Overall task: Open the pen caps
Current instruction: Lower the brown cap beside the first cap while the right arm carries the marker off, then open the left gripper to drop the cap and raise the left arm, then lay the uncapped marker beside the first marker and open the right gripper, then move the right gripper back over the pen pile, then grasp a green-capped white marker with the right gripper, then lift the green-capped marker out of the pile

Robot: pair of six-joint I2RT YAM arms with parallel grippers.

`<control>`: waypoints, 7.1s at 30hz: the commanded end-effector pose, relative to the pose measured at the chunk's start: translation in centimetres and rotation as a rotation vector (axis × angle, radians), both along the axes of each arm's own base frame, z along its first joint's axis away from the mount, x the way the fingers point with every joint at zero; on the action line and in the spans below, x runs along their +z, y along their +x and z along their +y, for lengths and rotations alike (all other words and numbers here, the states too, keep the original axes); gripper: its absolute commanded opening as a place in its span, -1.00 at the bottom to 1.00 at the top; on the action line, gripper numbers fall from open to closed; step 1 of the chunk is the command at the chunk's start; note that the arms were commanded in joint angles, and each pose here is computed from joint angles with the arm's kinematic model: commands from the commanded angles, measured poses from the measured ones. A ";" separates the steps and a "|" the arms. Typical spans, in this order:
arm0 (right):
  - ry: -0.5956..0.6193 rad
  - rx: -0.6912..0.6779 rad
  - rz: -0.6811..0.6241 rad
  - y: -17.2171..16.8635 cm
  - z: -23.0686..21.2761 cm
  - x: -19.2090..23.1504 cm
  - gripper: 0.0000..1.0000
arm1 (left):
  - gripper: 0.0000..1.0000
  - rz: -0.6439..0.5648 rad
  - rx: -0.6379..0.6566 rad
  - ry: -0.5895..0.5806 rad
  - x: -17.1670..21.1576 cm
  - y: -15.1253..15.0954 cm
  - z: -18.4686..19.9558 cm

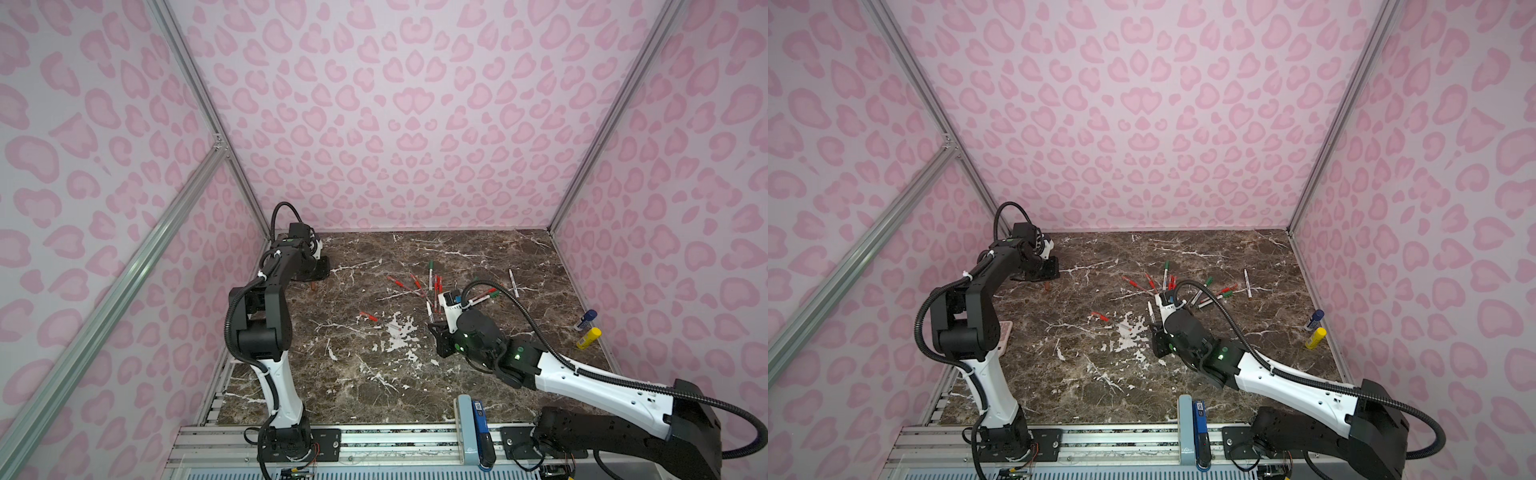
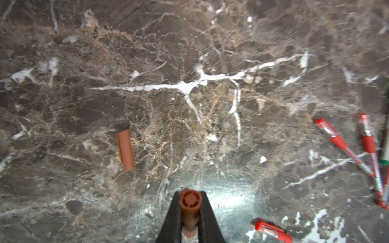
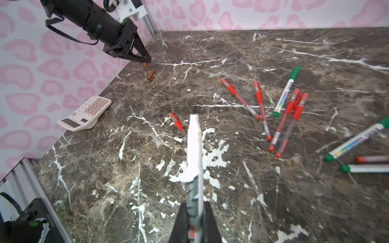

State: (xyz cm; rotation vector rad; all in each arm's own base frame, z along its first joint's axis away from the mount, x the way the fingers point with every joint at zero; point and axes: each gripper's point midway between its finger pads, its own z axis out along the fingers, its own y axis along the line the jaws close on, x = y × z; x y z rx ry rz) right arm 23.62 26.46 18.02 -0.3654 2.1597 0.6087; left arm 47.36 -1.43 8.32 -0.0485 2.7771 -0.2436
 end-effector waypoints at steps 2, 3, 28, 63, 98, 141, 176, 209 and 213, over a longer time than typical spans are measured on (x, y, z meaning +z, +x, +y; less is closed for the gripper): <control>-0.007 -0.058 -0.020 0.3 -1.7 -0.1 -1.00 | -0.90 0.105 -0.007 0.087 -2.5 -0.4 1.5; -0.009 -0.060 -0.019 0.3 -1.9 0.0 -1.00 | -0.89 0.116 -0.009 0.085 -2.9 -0.2 1.4; -0.003 -0.072 -0.028 0.7 -2.7 1.5 -1.00 | -0.34 0.172 -0.007 0.149 -5.5 1.3 1.9; -0.226 -0.388 0.152 12.3 -20.6 1.3 -1.00 | 0.96 -0.597 -0.188 -0.167 14.3 -15.4 -5.8; -0.426 -0.444 0.535 25.0 -28.0 -13.4 -0.95 | 0.96 -0.658 -0.089 -0.233 15.7 -15.3 -3.7; -0.168 -0.548 0.538 20.2 -22.7 -12.4 -0.23 | 0.96 -0.666 -0.048 -0.236 15.8 -15.1 -2.7; -0.263 -0.291 0.523 23.9 -9.1 -13.3 -0.26 | 0.96 -0.669 -0.054 -0.241 16.0 -15.2 -2.8; -0.395 -0.234 0.619 16.5 -10.2 -18.2 -0.84 | 0.95 -0.663 -0.077 -0.282 16.1 -15.2 -3.5; -0.375 -0.251 0.585 15.9 -10.6 -16.4 -0.87 | 0.96 -0.662 -0.101 -0.327 16.2 -15.3 -4.2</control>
